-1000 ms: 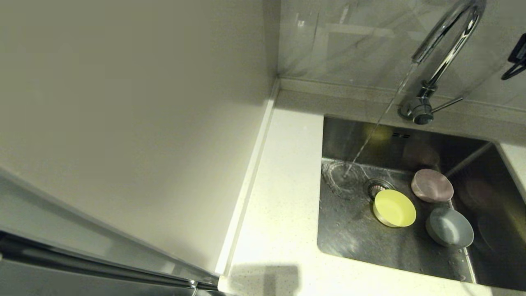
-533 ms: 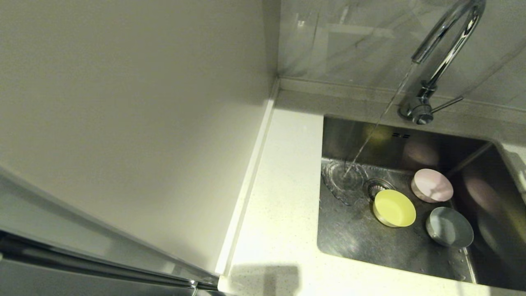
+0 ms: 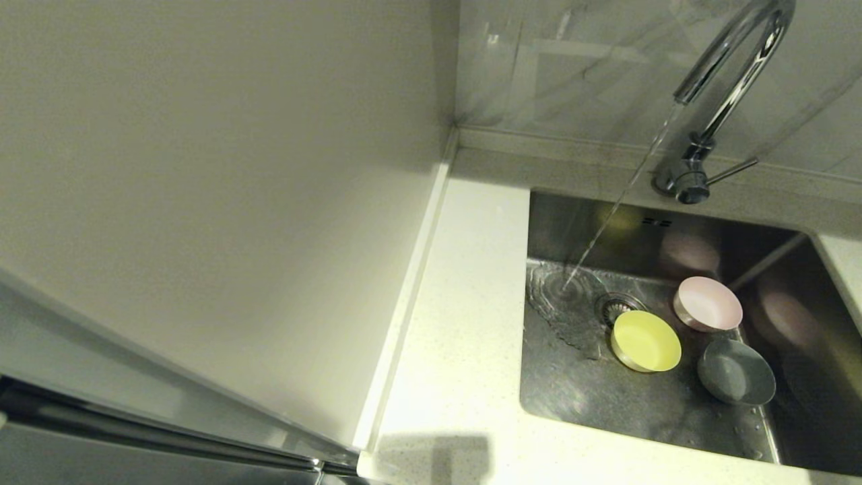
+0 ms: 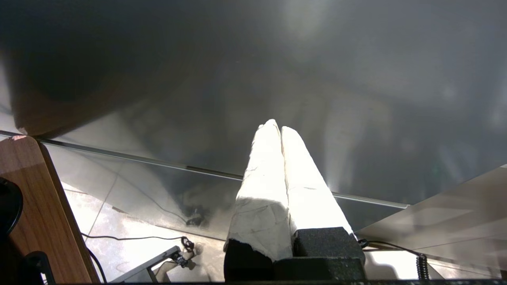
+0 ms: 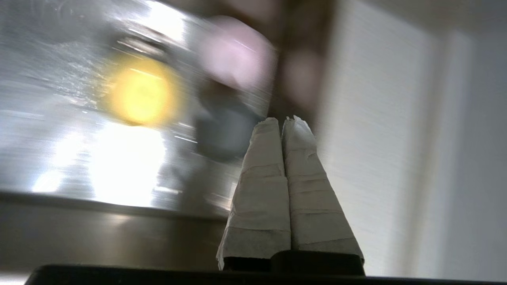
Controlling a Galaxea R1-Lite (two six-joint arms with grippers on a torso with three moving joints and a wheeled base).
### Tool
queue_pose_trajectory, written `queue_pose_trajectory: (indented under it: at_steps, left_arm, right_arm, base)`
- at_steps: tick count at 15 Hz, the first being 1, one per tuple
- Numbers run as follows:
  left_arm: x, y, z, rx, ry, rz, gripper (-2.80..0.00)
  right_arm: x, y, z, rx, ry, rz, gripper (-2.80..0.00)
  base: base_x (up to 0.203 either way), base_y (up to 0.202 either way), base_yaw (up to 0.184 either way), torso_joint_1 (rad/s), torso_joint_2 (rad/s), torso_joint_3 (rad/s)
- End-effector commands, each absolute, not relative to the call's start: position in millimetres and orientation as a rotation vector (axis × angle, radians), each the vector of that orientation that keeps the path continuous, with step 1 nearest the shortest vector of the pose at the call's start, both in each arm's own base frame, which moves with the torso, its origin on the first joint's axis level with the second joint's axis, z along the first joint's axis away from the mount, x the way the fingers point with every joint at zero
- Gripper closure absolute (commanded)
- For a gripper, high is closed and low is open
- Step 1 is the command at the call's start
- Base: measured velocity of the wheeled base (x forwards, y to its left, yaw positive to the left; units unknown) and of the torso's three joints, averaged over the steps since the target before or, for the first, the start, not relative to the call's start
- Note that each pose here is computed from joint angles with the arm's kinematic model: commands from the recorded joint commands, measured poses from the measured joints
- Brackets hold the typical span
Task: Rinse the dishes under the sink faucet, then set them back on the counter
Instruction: Wait for the water to rinse the bowl
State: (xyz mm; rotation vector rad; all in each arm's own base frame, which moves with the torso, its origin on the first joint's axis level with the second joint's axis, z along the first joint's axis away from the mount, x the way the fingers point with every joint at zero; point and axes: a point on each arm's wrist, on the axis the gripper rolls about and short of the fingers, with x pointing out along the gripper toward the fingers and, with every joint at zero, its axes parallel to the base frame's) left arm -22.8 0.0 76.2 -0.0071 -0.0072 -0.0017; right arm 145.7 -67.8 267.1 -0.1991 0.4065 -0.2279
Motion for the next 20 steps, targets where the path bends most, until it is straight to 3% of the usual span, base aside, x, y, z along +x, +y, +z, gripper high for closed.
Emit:
queue_pose_trajectory:
  at_steps: [1,10,12,15,20]
  left_arm:
    - [-23,0,75,-0.008,-0.005,-0.002,0.0]
    - [-23,0,75,-0.008,-0.005,-0.002,0.0]
    - [-23,0,75,-0.008,-0.005,-0.002,0.0]
    - [-23,0,75,-0.008,-0.005,-0.002,0.0]
    - [-23,0,75,-0.008,-0.005,-0.002,0.0]
  right_arm:
    - [91,-24,256,-0.179,0.251,-0.104,0.0]
    - [0,4,111,-0.043,0.0,0.135,0.0]
    - [-6,3,95,-0.029,0.045,0.177,0.0]
    - [-9,0,82,-0.039,0.14,0.05,0.0]
    - [-23,0,76,-0.045,-0.004,0.004,0.0]
  base:
    - [0.0,0.0,0.0,0.0,0.0,0.0]
    - [0.0,0.0,0.0,0.0,0.0,0.0]
    - [0.0,0.0,0.0,0.0,0.0,0.0]
    - [0.0,0.0,0.0,0.0,0.0,0.0]
    - [0.0,0.0,0.0,0.0,0.0,0.0]
